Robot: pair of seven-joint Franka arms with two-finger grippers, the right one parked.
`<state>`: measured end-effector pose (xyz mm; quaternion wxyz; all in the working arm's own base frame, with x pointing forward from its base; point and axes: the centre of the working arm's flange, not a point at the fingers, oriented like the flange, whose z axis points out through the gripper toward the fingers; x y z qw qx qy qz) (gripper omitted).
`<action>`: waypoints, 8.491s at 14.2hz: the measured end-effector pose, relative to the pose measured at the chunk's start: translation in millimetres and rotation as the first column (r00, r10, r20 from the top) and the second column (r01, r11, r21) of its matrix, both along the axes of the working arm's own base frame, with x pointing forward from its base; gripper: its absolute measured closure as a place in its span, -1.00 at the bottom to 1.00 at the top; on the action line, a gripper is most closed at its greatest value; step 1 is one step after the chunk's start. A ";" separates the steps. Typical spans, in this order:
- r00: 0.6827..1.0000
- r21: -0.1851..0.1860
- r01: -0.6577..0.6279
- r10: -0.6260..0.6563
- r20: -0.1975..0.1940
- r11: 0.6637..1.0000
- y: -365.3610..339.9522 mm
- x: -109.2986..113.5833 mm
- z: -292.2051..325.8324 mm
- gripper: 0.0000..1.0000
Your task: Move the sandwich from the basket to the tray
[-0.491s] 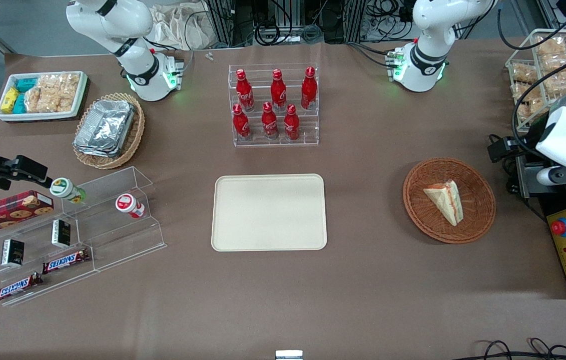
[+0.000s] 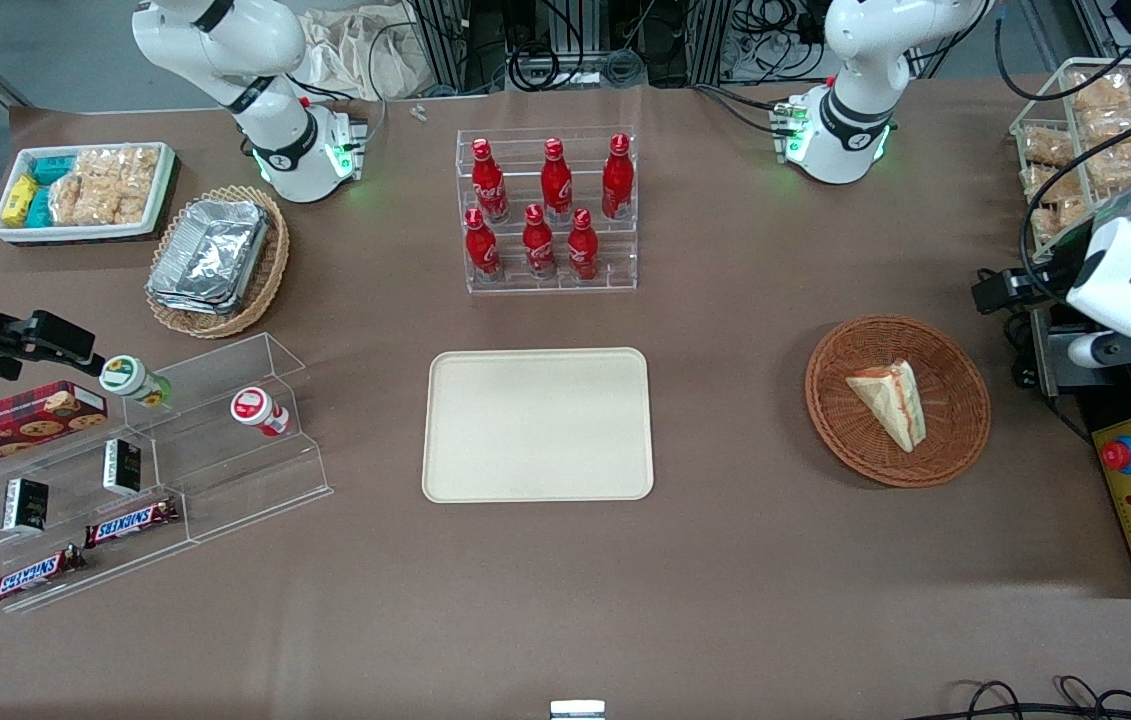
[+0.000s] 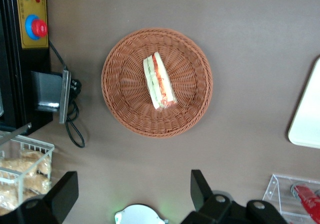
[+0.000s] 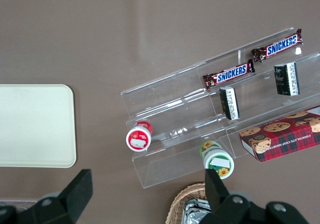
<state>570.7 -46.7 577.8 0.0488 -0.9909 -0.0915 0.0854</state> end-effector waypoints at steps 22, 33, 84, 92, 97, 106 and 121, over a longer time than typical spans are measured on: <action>0.901 -0.061 -0.404 0.409 0.145 0.913 40.2 -41.3 -300.7 -0.98; 0.898 -0.094 -0.401 0.412 0.153 0.911 33.8 -60.3 -334.6 0.10; 0.977 -0.146 0.154 -0.128 0.173 0.977 -399.7 -17.2 -350.1 0.33; 0.968 -0.161 0.091 -0.049 0.244 0.983 -369.3 26.0 -303.6 -1.00; 0.970 -0.128 -0.030 0.060 0.237 0.991 -299.2 54.0 -218.7 -1.00; 0.970 -0.067 -0.141 0.151 0.191 0.988 -210.1 20.1 -95.5 -1.00; 0.988 -0.040 0.099 -0.093 0.123 0.994 28.3 25.5 -17.6 -1.00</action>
